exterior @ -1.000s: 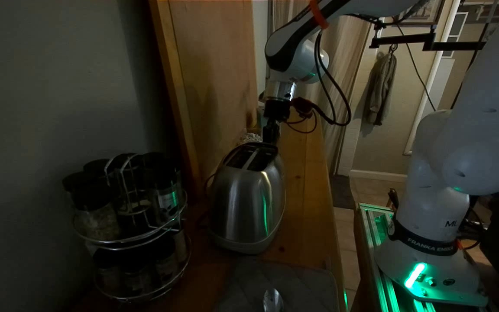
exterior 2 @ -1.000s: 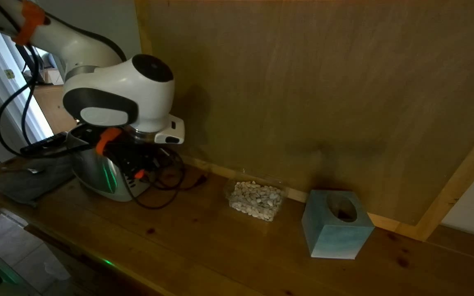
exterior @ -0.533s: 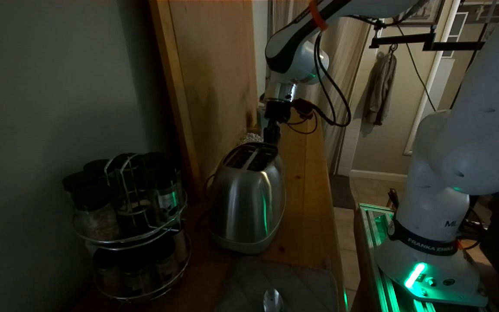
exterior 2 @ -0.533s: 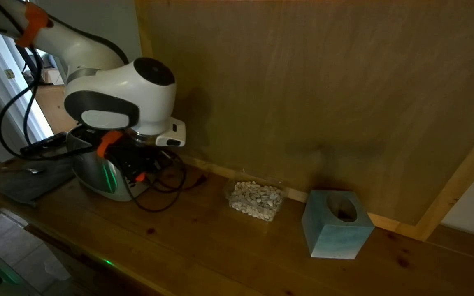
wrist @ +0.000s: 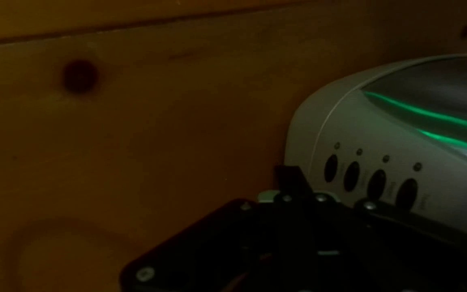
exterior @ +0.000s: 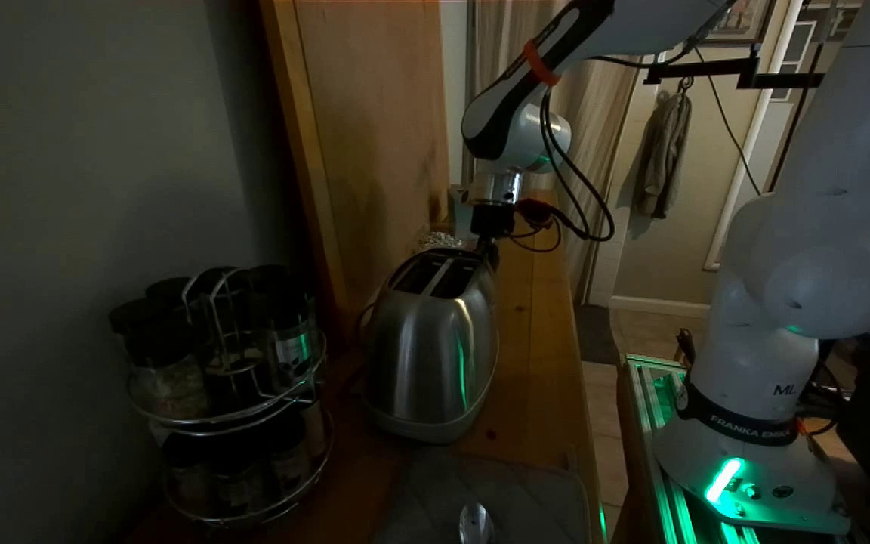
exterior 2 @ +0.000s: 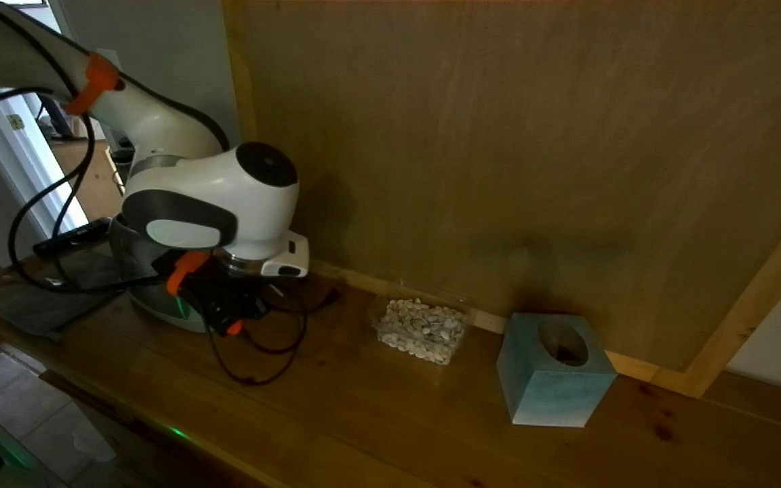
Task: Push the black toaster lever fully downwards
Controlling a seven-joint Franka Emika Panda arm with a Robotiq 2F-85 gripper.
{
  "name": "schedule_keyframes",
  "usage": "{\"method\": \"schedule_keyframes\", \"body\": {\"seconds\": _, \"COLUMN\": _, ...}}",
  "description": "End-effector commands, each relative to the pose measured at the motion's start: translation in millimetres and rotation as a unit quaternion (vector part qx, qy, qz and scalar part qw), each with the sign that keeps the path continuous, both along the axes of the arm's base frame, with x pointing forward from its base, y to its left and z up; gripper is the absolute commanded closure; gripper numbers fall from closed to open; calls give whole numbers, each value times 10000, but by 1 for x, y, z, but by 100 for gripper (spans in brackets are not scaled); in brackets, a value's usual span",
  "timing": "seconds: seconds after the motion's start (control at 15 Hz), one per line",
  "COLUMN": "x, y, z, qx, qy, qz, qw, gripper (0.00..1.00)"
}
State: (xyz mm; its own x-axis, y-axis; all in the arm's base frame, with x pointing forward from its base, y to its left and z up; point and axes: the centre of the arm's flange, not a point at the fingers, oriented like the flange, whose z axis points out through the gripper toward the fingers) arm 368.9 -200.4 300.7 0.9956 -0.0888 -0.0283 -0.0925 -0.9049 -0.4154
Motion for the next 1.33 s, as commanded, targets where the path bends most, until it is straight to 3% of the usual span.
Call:
{"method": "schedule_keyframes", "body": {"seconds": 0.0, "x": -1, "y": -3, "z": 0, "qx": -41, "qy": -110, "qz": 42, "qw": 9999, "gripper": 100}}
{"method": "schedule_keyframes", "body": {"seconds": 0.07, "x": -1, "y": -3, "z": 3, "qx": -38, "qy": -122, "qz": 34, "qw": 9999, "gripper": 74}}
{"method": "schedule_keyframes", "body": {"seconds": 0.13, "x": -1, "y": -2, "z": 7, "qx": -25, "qy": -162, "qz": 46, "qw": 9999, "gripper": 73}}
{"method": "schedule_keyframes", "body": {"seconds": 0.47, "x": 1, "y": 8, "z": 41, "qx": -176, "qy": -499, "qz": 163, "qw": 9985, "gripper": 40}}
{"method": "schedule_keyframes", "body": {"seconds": 0.8, "x": 5, "y": 20, "z": 94, "qx": -839, "qy": -1101, "qz": 561, "qw": 9888, "gripper": 6}}
{"method": "schedule_keyframes", "body": {"seconds": 0.93, "x": 6, "y": 23, "z": 111, "qx": -1046, "qy": -1304, "qz": 654, "qw": 9838, "gripper": 0}}
{"method": "schedule_keyframes", "body": {"seconds": 1.27, "x": 7, "y": 41, "z": 149, "qx": -1148, "qy": -1669, "qz": 546, "qw": 9777, "gripper": 0}}
